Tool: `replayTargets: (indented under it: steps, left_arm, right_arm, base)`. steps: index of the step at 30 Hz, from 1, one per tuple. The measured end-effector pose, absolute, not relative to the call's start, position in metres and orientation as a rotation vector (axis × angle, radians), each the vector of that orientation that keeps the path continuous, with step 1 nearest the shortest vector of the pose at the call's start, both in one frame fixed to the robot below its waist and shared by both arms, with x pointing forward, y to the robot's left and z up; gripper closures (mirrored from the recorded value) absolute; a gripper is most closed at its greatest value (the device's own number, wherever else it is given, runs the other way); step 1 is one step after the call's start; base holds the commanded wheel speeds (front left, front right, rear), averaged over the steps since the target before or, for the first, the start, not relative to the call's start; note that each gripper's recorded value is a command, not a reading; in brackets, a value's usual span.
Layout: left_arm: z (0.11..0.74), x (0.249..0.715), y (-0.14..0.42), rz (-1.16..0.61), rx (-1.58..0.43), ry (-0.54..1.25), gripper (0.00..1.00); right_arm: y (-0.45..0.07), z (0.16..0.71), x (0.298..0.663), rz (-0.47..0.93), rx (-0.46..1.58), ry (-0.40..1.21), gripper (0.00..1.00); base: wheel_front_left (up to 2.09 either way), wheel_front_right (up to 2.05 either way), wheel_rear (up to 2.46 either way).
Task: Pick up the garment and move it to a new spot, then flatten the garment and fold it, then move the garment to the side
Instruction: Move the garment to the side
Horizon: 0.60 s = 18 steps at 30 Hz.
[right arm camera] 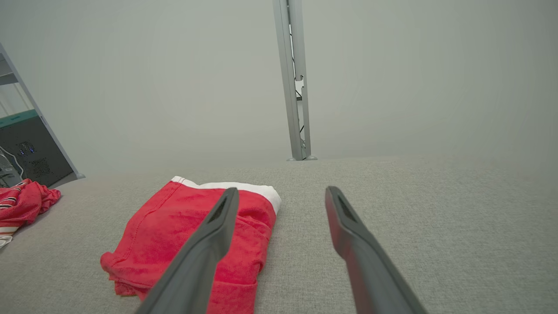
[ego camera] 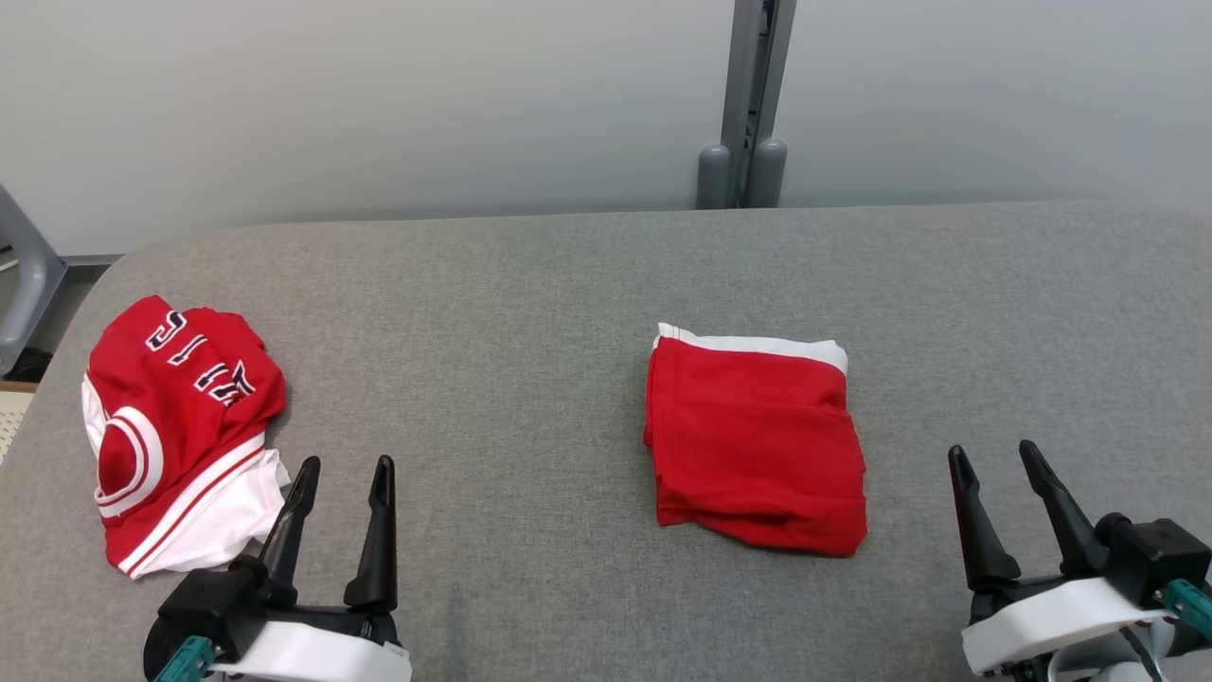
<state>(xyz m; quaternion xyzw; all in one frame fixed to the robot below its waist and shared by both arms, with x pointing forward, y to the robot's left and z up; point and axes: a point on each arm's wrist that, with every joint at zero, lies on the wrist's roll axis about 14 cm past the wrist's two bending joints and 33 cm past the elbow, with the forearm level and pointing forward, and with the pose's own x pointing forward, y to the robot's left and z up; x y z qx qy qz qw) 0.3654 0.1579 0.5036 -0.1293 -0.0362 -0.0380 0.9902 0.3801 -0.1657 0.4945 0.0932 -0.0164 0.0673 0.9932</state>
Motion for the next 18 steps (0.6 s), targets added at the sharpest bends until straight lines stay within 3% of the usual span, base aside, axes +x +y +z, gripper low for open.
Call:
replayTargets:
  steps: [9,18]
  left_arm:
    - [0.505,0.363,0.161,-0.064,-0.254,-0.080,0.00]
    - [0.509,0.356,0.173,-0.023,-0.253,-0.094,0.00]
  right_arm:
    - [-0.151,0.475,0.397,0.182,0.179,0.056,0.00]
    - [-0.118,0.425,0.422,0.249,0.221,0.394,0.00]
  base:
    - [0.00,0.00,0.00]
    - [0.00,0.00,0.00]
